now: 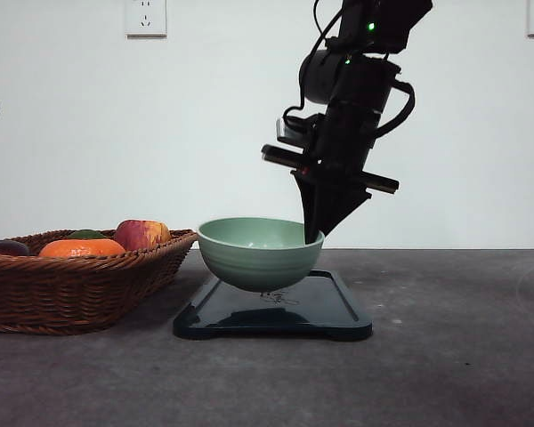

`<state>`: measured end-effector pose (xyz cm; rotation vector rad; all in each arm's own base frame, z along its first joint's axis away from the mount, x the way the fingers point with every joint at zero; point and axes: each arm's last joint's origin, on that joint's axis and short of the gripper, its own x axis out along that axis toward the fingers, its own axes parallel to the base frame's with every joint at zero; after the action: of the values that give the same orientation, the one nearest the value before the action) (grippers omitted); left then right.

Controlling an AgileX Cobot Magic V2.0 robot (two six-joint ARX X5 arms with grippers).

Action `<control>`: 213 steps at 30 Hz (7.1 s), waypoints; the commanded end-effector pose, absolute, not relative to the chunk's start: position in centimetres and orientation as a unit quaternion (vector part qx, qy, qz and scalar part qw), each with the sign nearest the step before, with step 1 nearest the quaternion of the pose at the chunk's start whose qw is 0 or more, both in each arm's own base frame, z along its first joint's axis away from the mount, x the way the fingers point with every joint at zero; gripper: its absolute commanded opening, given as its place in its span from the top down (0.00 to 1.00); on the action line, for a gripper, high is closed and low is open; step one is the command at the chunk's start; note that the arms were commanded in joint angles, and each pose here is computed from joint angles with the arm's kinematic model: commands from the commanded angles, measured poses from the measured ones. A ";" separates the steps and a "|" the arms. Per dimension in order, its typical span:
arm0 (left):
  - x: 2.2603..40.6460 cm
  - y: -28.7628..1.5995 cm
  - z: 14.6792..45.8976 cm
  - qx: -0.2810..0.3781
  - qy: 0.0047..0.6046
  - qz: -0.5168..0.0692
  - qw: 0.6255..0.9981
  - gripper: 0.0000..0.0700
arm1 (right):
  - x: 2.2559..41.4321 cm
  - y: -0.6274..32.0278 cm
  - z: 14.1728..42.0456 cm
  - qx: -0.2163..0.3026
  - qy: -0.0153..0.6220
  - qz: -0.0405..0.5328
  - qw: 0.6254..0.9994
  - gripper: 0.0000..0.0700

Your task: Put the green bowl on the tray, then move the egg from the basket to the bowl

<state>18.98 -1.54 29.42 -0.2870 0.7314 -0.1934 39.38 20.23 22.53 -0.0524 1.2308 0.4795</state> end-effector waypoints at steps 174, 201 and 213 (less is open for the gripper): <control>38.1 -7.6 26.1 0.014 0.587 -0.089 0.805 0.70 | 17.5 11.0 26.7 -0.073 0.304 0.272 0.910 0.70; 36.4 -20.8 33.8 0.063 0.386 -0.309 0.867 0.70 | 17.5 11.0 26.7 -0.074 0.304 0.272 0.910 0.70; 36.6 -23.2 31.1 0.102 0.412 -0.298 0.855 0.70 | 17.5 11.0 26.7 -0.075 0.303 0.273 0.910 0.70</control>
<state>36.11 -22.42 31.64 0.2005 0.8614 -0.6162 17.38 10.85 26.56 -0.1632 0.6316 0.5582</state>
